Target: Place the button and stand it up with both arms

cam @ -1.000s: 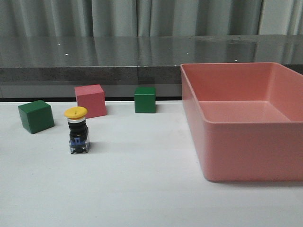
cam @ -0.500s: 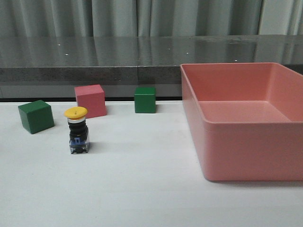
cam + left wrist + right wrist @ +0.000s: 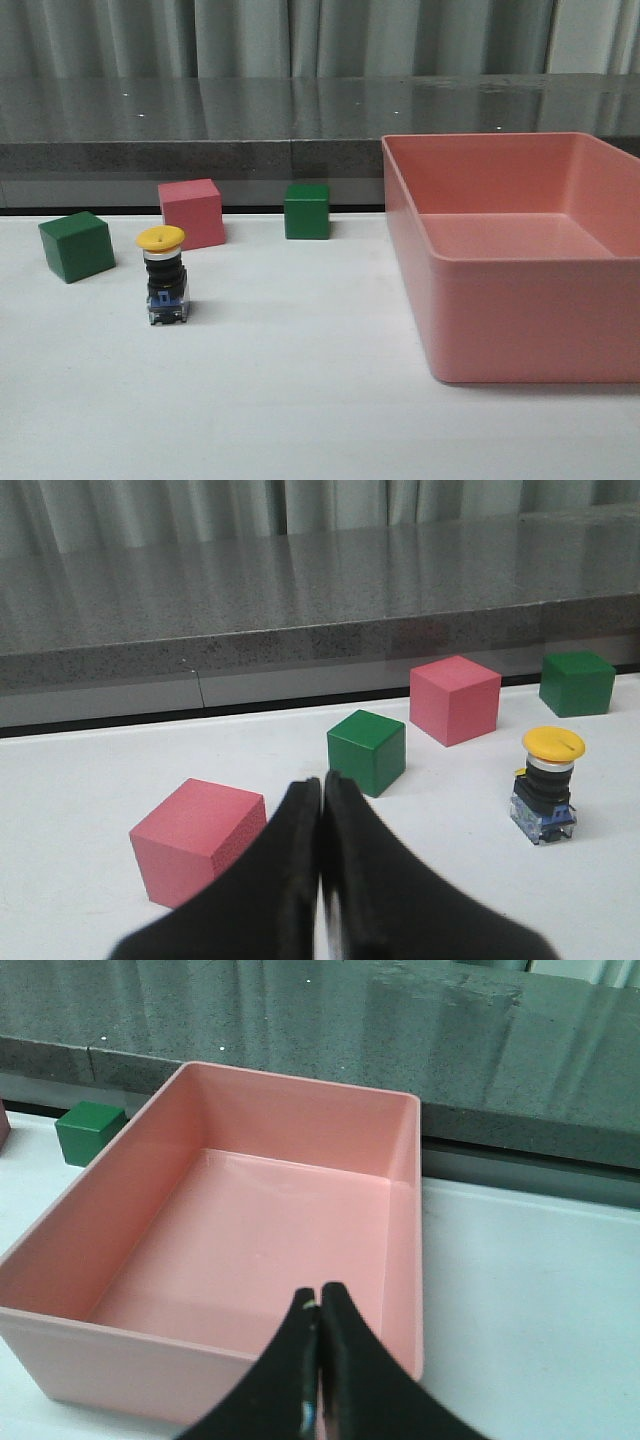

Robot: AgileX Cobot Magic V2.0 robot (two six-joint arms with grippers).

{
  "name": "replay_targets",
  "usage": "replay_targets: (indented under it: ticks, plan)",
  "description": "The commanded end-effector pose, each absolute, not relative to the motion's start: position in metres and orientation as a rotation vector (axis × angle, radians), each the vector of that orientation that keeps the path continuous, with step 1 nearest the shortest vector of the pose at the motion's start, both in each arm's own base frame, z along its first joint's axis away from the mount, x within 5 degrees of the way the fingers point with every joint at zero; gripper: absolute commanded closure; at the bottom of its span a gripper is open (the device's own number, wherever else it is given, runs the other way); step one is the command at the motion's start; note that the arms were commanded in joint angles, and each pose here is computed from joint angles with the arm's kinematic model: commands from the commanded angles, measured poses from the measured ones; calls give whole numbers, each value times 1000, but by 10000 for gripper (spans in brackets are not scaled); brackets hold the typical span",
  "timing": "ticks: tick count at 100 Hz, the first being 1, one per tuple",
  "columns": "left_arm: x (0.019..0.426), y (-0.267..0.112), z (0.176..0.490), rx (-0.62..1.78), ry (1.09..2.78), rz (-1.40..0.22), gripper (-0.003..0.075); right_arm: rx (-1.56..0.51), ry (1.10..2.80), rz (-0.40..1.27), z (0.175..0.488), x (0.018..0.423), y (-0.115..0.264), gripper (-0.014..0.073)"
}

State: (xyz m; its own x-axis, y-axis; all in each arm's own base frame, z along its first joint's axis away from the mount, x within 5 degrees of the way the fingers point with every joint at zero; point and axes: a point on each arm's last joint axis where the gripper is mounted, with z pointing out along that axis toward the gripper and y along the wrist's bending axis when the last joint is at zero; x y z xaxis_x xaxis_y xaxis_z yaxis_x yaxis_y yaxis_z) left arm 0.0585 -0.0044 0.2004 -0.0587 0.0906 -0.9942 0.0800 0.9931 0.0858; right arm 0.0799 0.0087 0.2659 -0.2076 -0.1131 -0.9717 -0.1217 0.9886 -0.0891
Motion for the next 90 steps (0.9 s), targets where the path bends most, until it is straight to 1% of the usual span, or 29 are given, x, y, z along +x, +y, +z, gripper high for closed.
replay_targets:
  ticks: [1,8,25,90]
  plan:
    - [54,-4,204,104,1490,-14,740,-145,1681,-4,283,81,7,671]
    - [56,-4,197,106,1515,-16,740,-145,1683,-3,282,81,7,671]
    - [56,-5,199,77,1499,-59,740,-145,1683,-3,282,81,7,671]
    - [56,-5,200,74,1494,-62,740,-156,1682,6,282,81,8,671]
